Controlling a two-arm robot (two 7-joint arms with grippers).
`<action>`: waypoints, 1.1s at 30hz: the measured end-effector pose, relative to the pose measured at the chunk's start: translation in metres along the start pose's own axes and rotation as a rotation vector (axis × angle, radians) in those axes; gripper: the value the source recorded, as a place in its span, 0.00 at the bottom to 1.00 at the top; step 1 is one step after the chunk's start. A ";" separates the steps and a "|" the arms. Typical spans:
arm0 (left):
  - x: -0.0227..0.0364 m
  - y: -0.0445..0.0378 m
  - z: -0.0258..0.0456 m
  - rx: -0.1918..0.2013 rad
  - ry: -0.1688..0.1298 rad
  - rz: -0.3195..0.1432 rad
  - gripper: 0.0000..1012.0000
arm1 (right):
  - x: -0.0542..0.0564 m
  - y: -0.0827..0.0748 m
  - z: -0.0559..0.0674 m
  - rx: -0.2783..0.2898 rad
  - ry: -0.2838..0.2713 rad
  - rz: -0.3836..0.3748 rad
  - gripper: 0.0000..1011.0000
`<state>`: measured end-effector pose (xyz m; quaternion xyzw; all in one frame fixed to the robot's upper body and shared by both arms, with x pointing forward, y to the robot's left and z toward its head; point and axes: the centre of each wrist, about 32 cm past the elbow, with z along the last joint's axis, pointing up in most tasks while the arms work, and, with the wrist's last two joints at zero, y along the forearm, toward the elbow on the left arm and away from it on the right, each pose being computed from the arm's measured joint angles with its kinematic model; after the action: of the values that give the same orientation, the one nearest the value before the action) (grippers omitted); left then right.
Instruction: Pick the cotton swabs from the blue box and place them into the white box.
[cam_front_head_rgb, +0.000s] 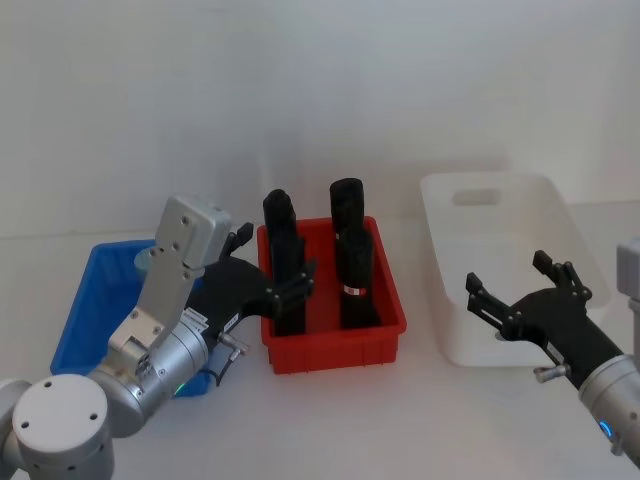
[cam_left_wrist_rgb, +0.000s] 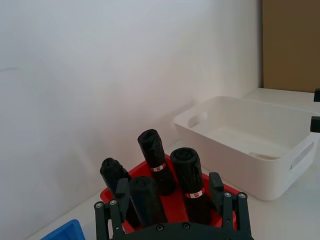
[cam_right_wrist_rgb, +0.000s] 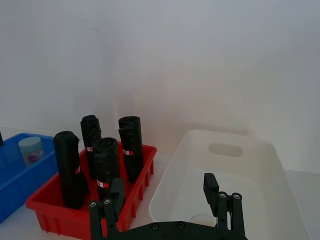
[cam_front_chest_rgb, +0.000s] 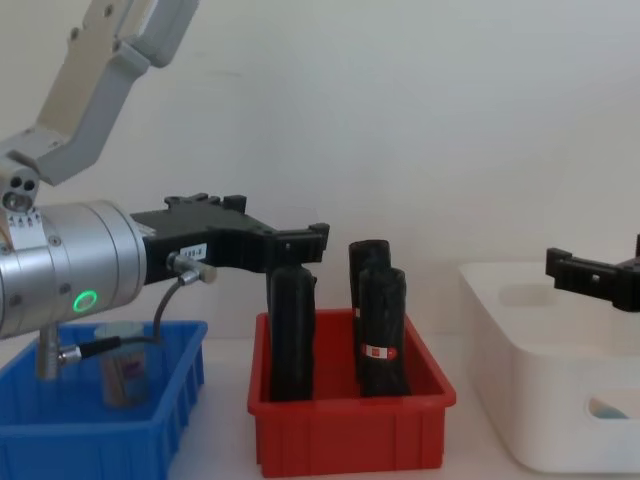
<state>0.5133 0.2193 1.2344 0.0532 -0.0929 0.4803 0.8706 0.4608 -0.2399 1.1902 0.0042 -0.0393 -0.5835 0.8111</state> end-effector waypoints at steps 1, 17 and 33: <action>-0.0018 0.0003 -0.0012 -0.003 -0.002 0.007 0.99 | -0.001 -0.002 0.000 0.002 0.002 0.002 0.99; -0.0339 0.0066 -0.0223 -0.059 -0.035 0.123 0.99 | -0.008 -0.016 0.000 0.009 0.017 0.016 0.99; -0.0348 0.0068 -0.0230 -0.062 -0.036 0.128 0.99 | -0.008 -0.015 0.000 0.009 0.015 0.019 0.99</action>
<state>0.4919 0.1983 1.2045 0.0287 -0.1268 0.5310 0.8374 0.4436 -0.2371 1.1887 0.0120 -0.0360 -0.5756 0.8169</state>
